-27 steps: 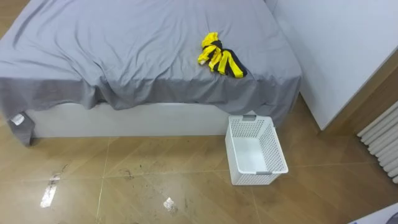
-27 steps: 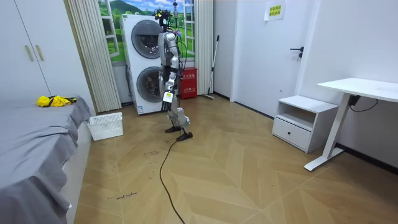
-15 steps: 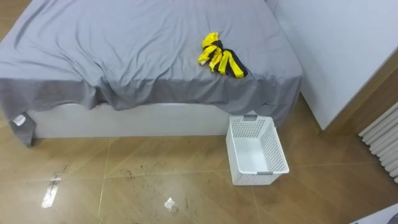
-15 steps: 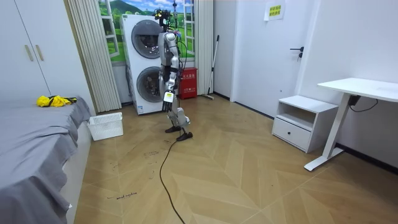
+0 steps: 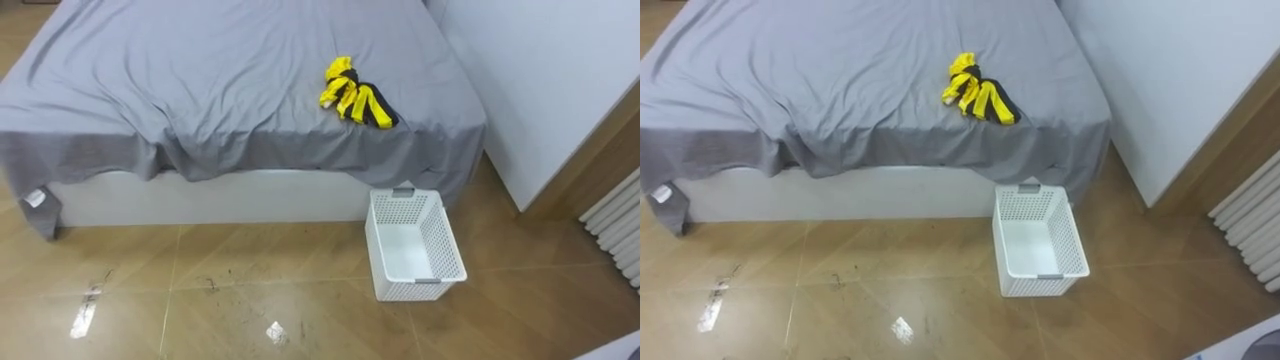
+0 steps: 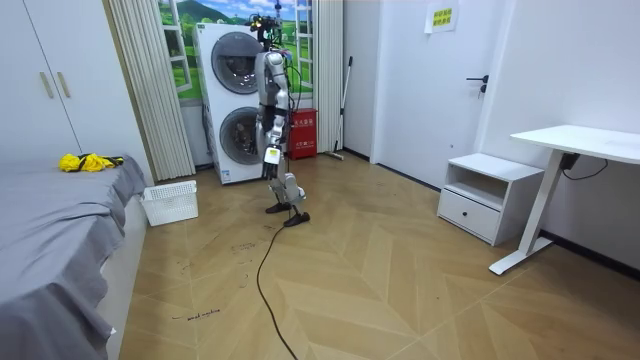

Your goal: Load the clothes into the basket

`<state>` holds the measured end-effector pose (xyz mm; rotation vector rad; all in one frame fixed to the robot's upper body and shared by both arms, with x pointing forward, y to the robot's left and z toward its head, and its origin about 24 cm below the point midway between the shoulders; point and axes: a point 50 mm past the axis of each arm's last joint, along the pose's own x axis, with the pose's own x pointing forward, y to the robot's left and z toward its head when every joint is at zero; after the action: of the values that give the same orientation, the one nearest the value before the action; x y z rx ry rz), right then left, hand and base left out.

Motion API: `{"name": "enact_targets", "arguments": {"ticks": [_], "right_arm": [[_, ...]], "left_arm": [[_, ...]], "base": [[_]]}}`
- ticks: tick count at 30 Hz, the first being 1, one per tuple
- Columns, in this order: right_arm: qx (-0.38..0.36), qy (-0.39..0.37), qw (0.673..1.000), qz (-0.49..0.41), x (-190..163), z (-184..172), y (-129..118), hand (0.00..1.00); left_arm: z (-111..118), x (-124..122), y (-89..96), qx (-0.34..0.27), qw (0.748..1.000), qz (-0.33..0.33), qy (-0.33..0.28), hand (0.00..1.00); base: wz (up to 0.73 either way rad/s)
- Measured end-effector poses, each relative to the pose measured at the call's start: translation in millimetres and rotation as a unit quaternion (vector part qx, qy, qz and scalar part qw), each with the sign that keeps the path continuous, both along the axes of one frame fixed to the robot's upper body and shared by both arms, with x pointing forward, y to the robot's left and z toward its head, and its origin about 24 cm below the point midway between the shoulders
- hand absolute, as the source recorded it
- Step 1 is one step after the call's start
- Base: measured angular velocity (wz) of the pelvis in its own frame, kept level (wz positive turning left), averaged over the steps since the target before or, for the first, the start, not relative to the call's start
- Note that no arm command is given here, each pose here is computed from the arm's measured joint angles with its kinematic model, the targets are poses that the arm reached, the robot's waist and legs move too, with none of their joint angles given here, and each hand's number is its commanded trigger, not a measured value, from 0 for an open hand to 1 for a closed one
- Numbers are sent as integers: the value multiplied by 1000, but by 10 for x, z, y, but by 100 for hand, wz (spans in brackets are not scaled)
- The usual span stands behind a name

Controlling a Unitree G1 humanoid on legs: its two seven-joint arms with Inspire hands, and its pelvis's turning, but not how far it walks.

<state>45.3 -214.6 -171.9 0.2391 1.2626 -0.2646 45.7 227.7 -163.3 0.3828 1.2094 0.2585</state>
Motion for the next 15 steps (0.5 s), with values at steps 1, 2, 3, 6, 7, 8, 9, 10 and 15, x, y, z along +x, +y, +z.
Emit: {"name": "enact_targets", "arguments": {"ticks": [1, 2, 3, 6, 7, 8, 9, 10, 15], "right_arm": [[1, -2, 1000, 2, 11, 2, 2, 0], [0, 1, 1000, 4, -2, 0, 2, 0], [0, 1, 1000, 6, 1, 0, 4, 0], [-4, 1, 1000, 4, -25, 2, -13, 0], [-10, -3, 1000, -3, -16, 10, -50, 0], [-16, 1, 1000, -11, -53, 12, -77, 0], [-20, 3, 1000, -13, -61, 12, -85, 0], [-24, 6, 1000, -19, -75, 11, -92, 0], [-25, 16, 999, -24, -166, 6, -94, 0]], "left_arm": [[4, 6, 9, -1, 1000, 9, -4, 0], [7, -11, 20, -2, 1000, 21, -6, 0], [8, -22, 29, -3, 1000, 28, -6, 0], [30, 28, 93, -11, 997, 71, -26, 0], [32, 27, 93, -13, 997, 75, -32, 0], [26, 18, 64, -18, 996, 76, -35, 0], [25, 26, 47, -22, 996, 78, -39, 0], [21, 32, 19, -31, 995, 88, -45, 0], [10, -101, 21, -41, 989, 131, -45, 0]], "base": [[-8], [-15], [-25], [-5], [19], [19], [11], [0], [-34]]}}
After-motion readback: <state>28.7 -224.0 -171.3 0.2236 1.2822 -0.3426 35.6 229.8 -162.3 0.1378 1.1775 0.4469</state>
